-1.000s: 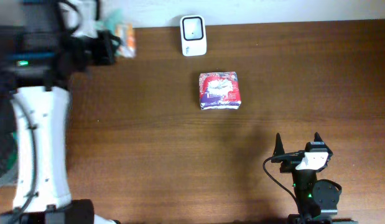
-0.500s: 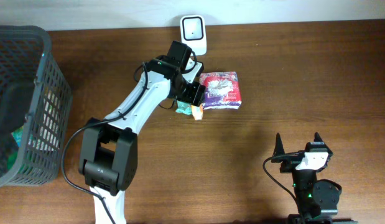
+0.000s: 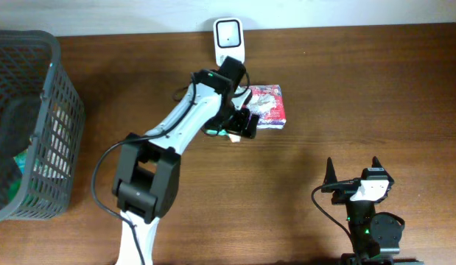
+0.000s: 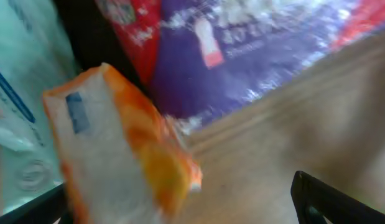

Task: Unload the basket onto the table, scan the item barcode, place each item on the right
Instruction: 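Place the orange and teal packets beside the pink pack with left gripper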

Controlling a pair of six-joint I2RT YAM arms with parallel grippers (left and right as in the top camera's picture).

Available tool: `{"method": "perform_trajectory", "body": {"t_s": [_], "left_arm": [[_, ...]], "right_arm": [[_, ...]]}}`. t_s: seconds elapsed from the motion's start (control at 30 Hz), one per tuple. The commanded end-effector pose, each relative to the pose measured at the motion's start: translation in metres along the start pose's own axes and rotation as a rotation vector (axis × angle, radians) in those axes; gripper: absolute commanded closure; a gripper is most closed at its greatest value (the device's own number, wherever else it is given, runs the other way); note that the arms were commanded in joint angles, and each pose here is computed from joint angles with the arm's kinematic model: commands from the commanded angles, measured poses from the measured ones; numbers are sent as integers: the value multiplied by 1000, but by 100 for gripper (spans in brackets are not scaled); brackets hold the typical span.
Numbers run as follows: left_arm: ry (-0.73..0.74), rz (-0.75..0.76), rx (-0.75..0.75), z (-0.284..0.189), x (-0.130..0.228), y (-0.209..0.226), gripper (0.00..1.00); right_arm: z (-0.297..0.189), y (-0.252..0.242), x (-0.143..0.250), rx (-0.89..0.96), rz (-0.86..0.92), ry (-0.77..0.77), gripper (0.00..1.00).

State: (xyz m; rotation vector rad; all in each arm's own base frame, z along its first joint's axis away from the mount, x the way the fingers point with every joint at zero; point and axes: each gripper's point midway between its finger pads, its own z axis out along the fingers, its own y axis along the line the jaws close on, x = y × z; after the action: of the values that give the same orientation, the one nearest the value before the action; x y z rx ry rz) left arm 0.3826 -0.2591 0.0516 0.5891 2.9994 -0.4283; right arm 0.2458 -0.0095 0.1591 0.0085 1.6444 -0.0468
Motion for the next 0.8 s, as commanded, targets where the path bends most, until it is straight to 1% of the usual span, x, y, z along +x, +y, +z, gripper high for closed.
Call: {"method": "perform_trajectory", "body": {"t_s": [0.0, 0.07, 0.1, 0.13, 0.17, 0.2, 0.23, 0.3, 0.33, 0.37, 0.4, 0.43, 0.5, 0.53, 0.57, 0.6, 0.63, 0.67, 0.7, 0.77], "left_arm": [[-69, -23, -139, 8, -19, 24, 30], [-116, -16, -153, 6, -30, 26, 62], [-123, -15, -152, 6, -32, 26, 80], [-124, -16, -153, 6, -32, 26, 94], [-124, -17, -153, 5, -33, 27, 98], [-135, -25, -188, 1, -35, 35, 100], [-143, -47, -224, -7, -38, 49, 100], [-143, -80, -229, -12, -39, 65, 100], [-147, -107, -230, -14, -40, 71, 98], [-166, -192, -219, -15, -42, 75, 97], [-175, -211, -172, -14, -45, 68, 97], [-180, -198, -113, -10, -49, 56, 97], [-148, -174, -91, 13, -46, 38, 95], [-121, -158, -93, 29, -42, 31, 66], [-103, -145, -93, 38, -39, 26, 52], [-100, -138, -92, 41, -38, 22, 43], [-108, -131, -87, 39, -41, 18, 37], [-121, -120, -30, 33, -48, 5, 37], [-146, -100, 85, 19, -60, -18, 35], [-202, -66, 191, -12, -81, -45, 36]], "right_arm": [[0, 2, 3, -8, 8, 3, 1], [0, 2, 3, -8, 8, 3, 1], [0, 2, 3, -8, 8, 3, 1], [0, 2, 3, -8, 8, 3, 1], [0, 2, 3, -8, 8, 3, 1], [0, 2, 3, -8, 8, 3, 1], [0, 2, 3, -8, 8, 2, 1], [0, 2, 3, -8, 8, 3, 1], [0, 2, 3, -8, 8, 3, 1], [0, 2, 3, -8, 8, 3, 1], [0, 2, 3, -8, 8, 3, 1], [0, 2, 3, -8, 8, 3, 1], [0, 2, 3, -8, 8, 3, 1], [0, 2, 3, -8, 8, 3, 1], [0, 2, 3, -8, 8, 3, 1], [0, 2, 3, -8, 8, 3, 1], [0, 2, 3, -8, 8, 3, 1], [0, 2, 3, -8, 8, 3, 1], [0, 2, 3, -8, 8, 3, 1], [0, 2, 3, -8, 8, 3, 1]]}}
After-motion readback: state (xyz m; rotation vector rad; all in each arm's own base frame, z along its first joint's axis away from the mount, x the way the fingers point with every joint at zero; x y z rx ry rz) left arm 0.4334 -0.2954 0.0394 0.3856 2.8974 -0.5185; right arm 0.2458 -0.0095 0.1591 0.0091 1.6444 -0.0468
